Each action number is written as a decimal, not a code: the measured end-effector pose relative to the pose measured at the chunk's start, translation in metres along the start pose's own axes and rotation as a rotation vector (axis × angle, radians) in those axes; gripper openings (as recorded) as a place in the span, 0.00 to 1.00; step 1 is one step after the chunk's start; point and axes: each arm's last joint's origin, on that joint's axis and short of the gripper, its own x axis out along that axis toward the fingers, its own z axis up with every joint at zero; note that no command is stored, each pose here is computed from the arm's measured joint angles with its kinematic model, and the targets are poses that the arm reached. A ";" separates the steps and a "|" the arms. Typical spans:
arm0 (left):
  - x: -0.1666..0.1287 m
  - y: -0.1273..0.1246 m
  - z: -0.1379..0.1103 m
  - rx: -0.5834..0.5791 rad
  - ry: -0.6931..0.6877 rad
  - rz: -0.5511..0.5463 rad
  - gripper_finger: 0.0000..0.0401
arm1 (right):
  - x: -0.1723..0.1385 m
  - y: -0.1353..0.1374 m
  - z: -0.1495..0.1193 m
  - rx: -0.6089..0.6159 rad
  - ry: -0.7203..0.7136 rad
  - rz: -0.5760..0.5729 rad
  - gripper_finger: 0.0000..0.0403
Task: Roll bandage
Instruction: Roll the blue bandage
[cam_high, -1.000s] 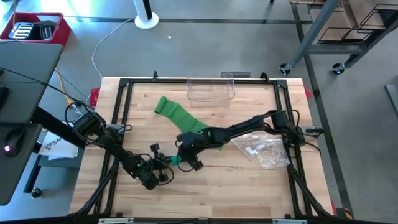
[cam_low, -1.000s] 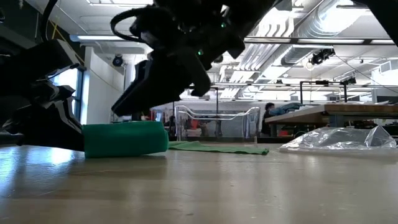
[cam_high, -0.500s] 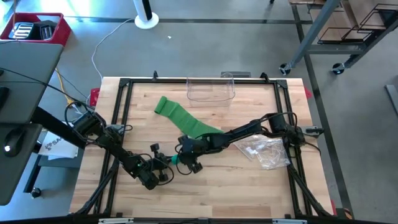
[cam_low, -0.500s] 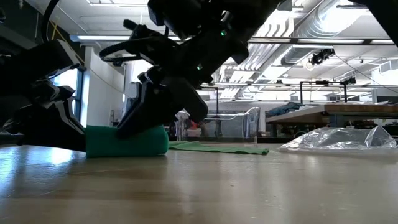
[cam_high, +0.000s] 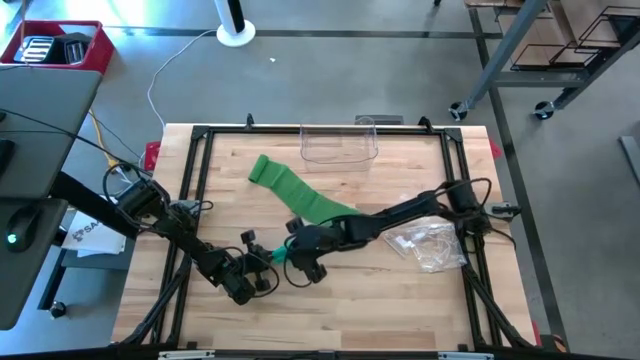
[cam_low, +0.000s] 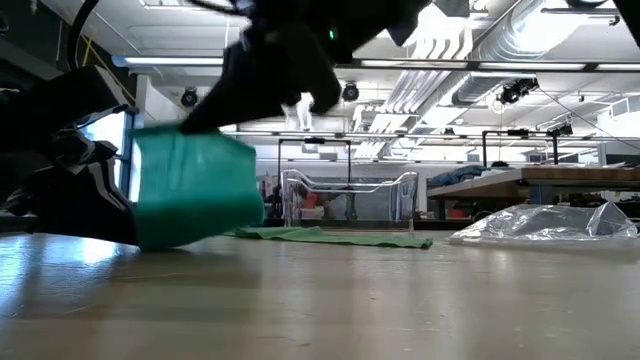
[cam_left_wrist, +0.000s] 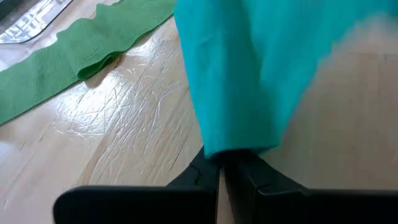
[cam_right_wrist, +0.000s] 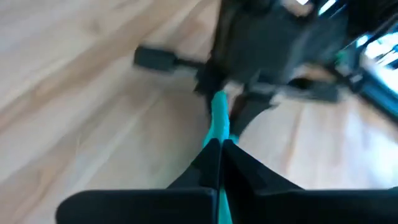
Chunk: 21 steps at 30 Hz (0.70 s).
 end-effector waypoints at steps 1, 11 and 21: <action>0.000 0.000 0.000 0.001 0.000 0.000 0.02 | -0.003 -0.003 0.003 0.002 -0.016 -0.014 0.00; 0.000 -0.002 0.002 0.031 -0.022 -0.013 0.00 | 0.004 -0.028 -0.015 0.120 -0.027 -0.016 0.00; 0.004 -0.005 0.012 0.045 -0.024 -0.023 0.00 | 0.028 -0.025 -0.034 0.130 -0.066 0.071 0.00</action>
